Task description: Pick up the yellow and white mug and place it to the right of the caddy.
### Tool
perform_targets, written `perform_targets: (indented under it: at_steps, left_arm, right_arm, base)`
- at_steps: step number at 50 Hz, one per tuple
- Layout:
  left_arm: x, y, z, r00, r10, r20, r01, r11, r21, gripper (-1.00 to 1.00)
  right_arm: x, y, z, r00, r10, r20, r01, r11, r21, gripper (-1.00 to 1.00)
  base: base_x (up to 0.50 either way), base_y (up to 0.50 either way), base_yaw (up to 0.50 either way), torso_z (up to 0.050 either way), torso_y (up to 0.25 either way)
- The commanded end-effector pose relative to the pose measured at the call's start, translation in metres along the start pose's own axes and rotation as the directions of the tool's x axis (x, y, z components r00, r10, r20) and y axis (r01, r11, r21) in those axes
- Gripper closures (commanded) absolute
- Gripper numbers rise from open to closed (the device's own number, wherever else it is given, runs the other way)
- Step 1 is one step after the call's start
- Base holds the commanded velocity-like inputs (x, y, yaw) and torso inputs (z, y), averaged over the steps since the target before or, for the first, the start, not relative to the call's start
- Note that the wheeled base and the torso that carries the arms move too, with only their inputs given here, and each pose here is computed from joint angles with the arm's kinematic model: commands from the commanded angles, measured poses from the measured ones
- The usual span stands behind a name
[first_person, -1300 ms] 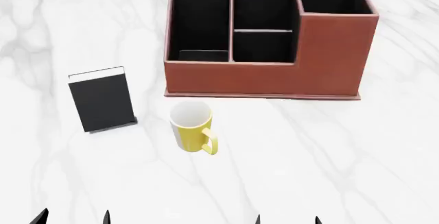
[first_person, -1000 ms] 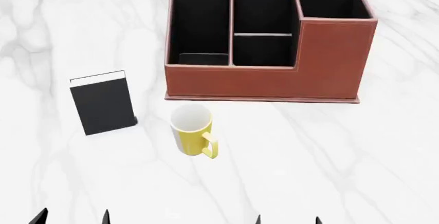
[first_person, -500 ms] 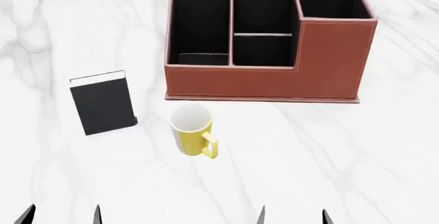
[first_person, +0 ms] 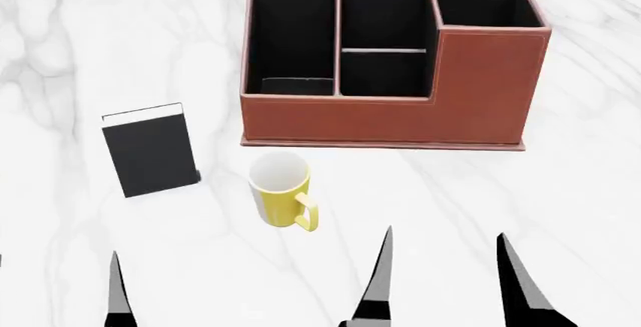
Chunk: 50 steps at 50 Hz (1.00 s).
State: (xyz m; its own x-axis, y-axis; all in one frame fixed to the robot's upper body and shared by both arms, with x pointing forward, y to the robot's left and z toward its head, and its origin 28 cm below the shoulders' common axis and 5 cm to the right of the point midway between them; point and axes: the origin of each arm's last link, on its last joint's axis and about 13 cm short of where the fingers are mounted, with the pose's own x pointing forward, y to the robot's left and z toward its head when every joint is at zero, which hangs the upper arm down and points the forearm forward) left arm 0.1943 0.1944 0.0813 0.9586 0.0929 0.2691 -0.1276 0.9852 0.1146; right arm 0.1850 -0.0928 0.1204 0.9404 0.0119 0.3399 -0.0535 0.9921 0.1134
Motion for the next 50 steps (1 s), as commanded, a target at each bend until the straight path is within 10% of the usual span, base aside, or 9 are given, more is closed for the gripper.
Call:
perform_targets:
  at_steps: [1, 14, 34, 42, 50]
  left_arm:
    - [0.0, 0.002, 0.045, 0.994, -0.005, 0.113, 0.005, 1.0, 0.003, -1.0]
    - [-0.004, 0.022, 0.117, 0.933, 0.085, 0.349, -0.103, 0.994, 0.034, -1.0]
    - [-0.025, 0.037, 0.119, 0.838, 0.178, 0.516, -0.236, 0.971, 0.049, -1.0]
    - [-0.045, 0.042, 0.117, 0.77, 0.248, 0.587, -0.416, 0.894, 0.168, -1.0]
    - [-0.099, 0.072, 0.118, 0.685, 0.379, 0.622, -0.536, 0.841, 0.078, -1.0]
  right_arm:
    - [-0.004, 0.008, 0.047, 0.992, 0.053, 0.112, -0.054, 0.999, 0.007, -1.0]
    - [-0.017, 0.014, 0.093, 0.962, 0.098, 0.257, -0.103, 0.995, 0.006, -1.0]
    - [-0.028, 0.003, 0.13, 0.906, 0.085, 0.415, -0.108, 0.994, 0.033, -1.0]
    - [-0.032, -0.011, 0.144, 0.876, 0.028, 0.482, -0.062, 0.997, 0.055, -1.0]
    - [-0.039, -0.022, 0.155, 0.845, 0.017, 0.535, -0.054, 0.997, 0.054, -1.0]
  base:
    - [0.0, 0.0, 0.0, 0.0, 0.0]
    - [0.0, 0.0, 0.0, 0.0, 0.0]
    - [0.0, 0.0, 0.0, 0.0, 0.0]
    - [0.0, 0.0, 0.0, 0.0, 0.0]
    - [0.0, 0.0, 0.0, 0.0, 0.0]
